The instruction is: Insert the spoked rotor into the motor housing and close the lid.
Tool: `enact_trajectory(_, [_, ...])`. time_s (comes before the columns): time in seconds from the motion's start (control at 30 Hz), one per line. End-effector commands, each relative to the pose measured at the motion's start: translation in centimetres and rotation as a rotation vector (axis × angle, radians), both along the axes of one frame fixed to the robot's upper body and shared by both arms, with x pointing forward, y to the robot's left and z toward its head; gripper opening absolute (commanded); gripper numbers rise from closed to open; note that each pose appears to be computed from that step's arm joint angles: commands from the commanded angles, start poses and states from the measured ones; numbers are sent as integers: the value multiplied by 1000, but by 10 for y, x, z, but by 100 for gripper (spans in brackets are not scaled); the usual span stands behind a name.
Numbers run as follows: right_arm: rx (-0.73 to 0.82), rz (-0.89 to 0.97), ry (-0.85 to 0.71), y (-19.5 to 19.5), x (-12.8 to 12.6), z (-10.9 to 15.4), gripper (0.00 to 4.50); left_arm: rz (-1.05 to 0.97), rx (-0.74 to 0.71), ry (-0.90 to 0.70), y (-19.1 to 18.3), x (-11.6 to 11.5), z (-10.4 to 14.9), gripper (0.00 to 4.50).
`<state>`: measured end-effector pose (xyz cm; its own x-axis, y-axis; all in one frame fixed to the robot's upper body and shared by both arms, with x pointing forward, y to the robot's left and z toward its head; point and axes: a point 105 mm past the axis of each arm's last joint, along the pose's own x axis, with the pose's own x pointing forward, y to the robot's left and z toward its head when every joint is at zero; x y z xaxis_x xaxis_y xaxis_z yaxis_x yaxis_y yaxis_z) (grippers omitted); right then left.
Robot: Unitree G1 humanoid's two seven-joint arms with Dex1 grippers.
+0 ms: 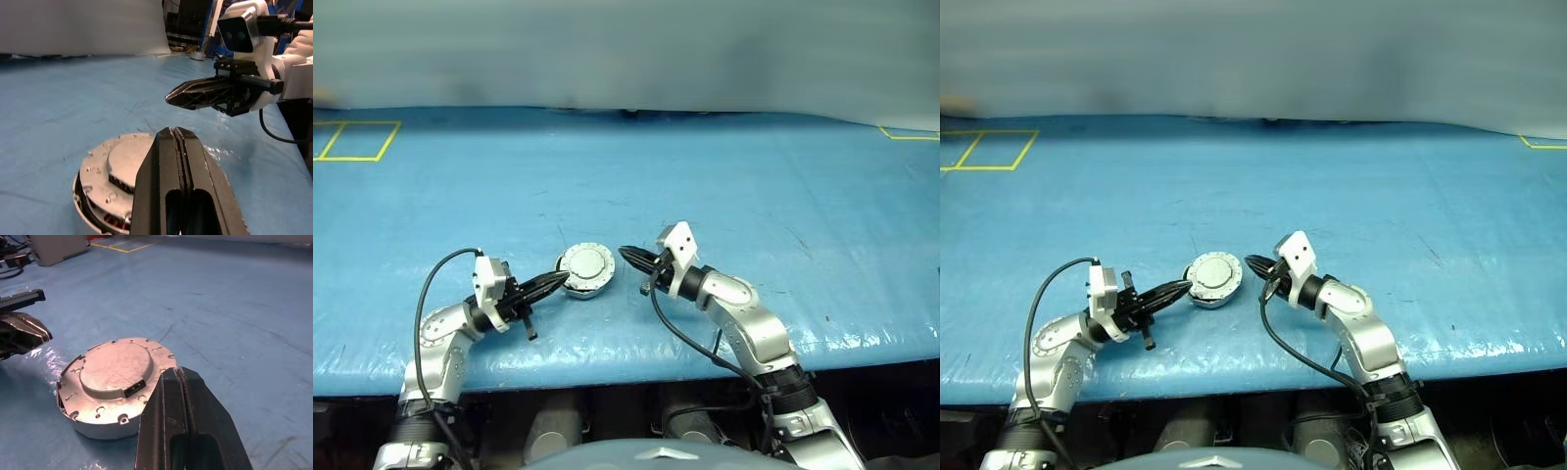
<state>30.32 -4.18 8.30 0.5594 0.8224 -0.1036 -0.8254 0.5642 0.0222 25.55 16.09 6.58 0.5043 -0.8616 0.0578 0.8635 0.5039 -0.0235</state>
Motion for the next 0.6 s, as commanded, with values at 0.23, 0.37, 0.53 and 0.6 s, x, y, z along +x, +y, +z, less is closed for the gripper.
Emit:
enact_trajectory(0.23, [-15, 142, -77, 32, 1, 11, 215, 69, 82, -2, 8, -16, -19, 0])
enact_trajectory(0.37, [-28, 135, -107, 36, 6, 12, 346, 82, 97, 6, 9, -20, -25, 0])
enact_trajectory(0.53, [-52, 174, -110, 43, 4, 8, 408, 97, 105, 3, 9, -21, -29, 0])
enact_trajectory(0.6, [-54, 193, -108, 46, 2, 6, 408, 99, 107, 1, 9, -20, -29, 0])
